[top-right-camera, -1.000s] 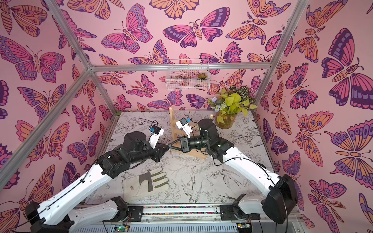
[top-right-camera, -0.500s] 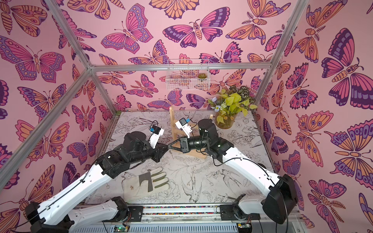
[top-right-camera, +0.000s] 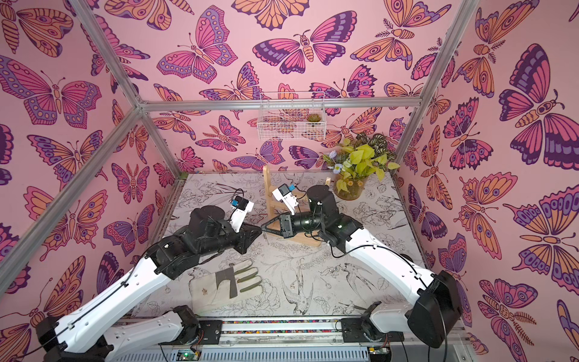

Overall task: Hang the necklace on the jewelry display stand
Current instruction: Adjust the necklace.

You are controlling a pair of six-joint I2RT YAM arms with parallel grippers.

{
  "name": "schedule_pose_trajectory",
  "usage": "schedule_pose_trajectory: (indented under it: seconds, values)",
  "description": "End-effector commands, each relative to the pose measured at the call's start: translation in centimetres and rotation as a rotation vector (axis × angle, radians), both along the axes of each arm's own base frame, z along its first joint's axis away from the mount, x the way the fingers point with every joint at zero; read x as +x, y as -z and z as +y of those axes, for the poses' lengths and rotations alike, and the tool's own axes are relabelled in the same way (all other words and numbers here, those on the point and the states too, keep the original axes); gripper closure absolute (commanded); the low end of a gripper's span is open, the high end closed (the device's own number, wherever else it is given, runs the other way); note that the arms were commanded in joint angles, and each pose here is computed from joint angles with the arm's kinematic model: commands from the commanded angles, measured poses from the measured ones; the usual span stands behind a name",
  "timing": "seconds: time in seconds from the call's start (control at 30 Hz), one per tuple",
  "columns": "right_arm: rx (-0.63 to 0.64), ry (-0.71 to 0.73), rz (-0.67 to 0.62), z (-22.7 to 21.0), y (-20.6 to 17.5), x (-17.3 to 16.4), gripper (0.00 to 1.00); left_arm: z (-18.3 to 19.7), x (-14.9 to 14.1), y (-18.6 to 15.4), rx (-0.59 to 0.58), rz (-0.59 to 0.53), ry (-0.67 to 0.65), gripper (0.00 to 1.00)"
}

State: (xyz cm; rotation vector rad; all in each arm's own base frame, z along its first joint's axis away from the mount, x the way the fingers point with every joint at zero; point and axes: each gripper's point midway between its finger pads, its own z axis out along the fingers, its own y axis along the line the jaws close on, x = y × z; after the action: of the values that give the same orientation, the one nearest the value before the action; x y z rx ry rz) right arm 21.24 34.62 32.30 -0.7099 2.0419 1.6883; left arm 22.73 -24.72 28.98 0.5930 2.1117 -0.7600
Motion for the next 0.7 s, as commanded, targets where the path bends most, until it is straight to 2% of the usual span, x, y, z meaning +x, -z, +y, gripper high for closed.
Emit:
schedule_pose_trajectory:
  seconds: [0.0,0.67]
  values:
    - [0.033,0.0,-0.038,0.1,-1.6,0.2,1.0,0.1,-0.7,0.4,0.017,0.004,0.025,0.85]
    - [0.069,-0.032,-0.028,0.6,-2.4,-0.6,1.0,-0.1,0.4,-0.2,0.009,-0.033,-0.009,0.87]
